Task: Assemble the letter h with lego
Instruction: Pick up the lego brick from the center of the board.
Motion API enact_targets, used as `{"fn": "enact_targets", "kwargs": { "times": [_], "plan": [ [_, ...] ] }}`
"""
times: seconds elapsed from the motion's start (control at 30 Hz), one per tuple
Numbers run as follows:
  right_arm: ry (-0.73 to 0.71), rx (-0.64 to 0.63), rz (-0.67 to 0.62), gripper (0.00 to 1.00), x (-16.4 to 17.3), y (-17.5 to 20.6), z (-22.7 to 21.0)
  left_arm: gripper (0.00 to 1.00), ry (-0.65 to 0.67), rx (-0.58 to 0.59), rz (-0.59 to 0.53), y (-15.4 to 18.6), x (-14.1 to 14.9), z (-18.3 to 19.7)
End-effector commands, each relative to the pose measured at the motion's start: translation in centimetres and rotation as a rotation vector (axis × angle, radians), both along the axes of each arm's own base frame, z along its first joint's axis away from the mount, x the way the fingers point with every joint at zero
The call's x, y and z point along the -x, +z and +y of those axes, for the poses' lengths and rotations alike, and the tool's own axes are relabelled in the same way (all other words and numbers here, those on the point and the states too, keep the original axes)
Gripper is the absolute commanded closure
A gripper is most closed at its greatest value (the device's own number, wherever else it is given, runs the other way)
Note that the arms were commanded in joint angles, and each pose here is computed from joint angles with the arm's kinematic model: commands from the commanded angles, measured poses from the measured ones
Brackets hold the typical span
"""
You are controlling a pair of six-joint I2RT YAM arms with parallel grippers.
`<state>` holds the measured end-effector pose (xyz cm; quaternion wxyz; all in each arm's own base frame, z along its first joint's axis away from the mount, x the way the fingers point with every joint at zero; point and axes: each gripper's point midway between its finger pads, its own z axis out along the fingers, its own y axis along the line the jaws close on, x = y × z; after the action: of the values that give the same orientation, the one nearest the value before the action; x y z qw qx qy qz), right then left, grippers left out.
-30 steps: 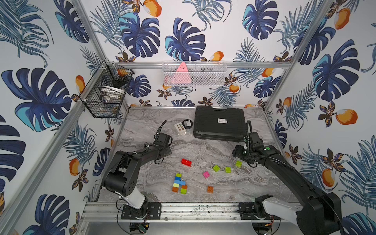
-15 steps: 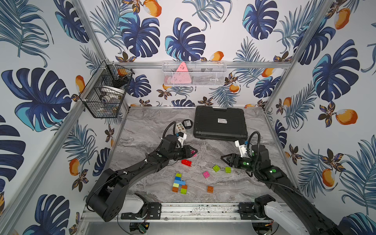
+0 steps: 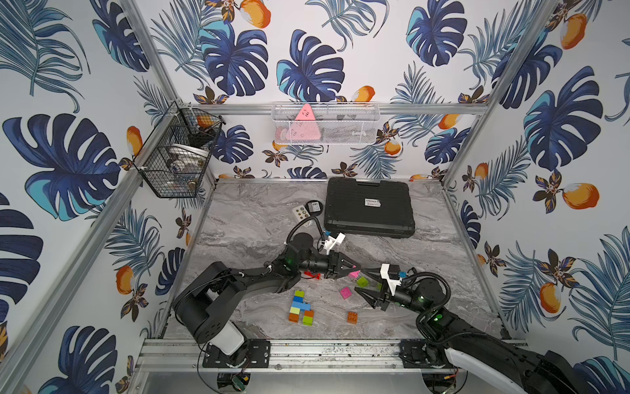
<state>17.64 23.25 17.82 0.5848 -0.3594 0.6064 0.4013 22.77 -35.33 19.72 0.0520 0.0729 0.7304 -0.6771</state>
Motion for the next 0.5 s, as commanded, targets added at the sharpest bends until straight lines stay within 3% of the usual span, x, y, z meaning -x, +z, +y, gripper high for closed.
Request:
{"fn": "enact_targets", "kwargs": {
  "times": [0.0, 0.13, 0.37, 0.47],
  "plan": [
    [-0.037, -0.007, -0.211, 0.36, -0.6, 2.7, 0.4, 0.70, -0.040, 0.095, -0.018, 2.2, 0.5, -0.2],
    [-0.110, -0.022, -0.248, 0.40, -1.5, 3.3, 0.3, 0.72, -0.036, 0.067, -0.008, 1.5, 0.4, -0.2],
    [-0.103, -0.016, -0.248, 0.50, -2.0, 3.7, 1.1, 0.71, -0.043, 0.057, -0.019, 1.5, 0.6, -0.2],
    [-0.077, -0.010, -0.242, 0.60, -1.8, 3.7, 1.6, 0.70, -0.043, 0.060, 0.000, 0.9, 0.6, -0.2]
  ]
}}
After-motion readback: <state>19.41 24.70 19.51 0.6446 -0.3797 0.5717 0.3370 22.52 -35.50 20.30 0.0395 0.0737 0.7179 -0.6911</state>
